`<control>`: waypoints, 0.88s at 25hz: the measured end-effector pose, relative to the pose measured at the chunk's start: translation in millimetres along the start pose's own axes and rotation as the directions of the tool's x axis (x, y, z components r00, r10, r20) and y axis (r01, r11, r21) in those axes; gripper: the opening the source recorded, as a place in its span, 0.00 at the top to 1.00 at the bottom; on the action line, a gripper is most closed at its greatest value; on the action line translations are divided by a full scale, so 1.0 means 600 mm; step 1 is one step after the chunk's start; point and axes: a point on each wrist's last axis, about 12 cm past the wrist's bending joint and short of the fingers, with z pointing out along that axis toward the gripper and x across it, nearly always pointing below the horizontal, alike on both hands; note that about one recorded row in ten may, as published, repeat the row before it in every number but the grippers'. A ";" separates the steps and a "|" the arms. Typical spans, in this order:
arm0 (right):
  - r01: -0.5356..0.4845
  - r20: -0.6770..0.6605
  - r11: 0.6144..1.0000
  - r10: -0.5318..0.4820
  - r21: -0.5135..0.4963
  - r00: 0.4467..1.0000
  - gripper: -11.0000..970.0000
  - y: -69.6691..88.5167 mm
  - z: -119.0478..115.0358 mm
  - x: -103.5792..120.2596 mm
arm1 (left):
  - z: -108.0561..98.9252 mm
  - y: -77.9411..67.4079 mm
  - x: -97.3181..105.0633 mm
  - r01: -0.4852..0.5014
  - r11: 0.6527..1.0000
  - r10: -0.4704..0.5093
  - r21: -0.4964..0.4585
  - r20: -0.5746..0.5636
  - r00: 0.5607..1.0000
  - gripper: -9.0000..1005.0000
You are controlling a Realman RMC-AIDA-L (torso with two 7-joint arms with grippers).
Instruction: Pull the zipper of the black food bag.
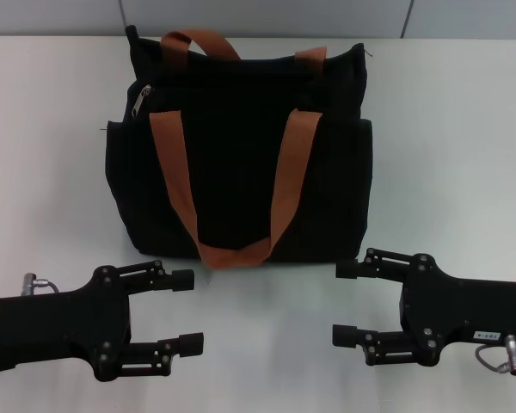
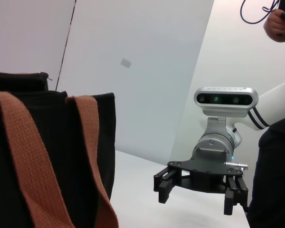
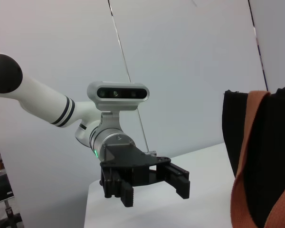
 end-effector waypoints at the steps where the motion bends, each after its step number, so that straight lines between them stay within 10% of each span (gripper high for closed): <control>1: 0.000 0.000 1.000 0.000 -0.001 1.000 0.16 0.000 0.000 0.000 | 0.000 0.000 0.000 0.000 1.000 0.000 0.000 0.000 1.000 0.22; 22: -0.022 -0.008 1.000 0.022 -0.009 1.000 0.18 -0.003 0.000 -0.004 | 0.020 -0.008 -0.031 -0.029 0.995 0.016 0.096 0.136 0.991 0.26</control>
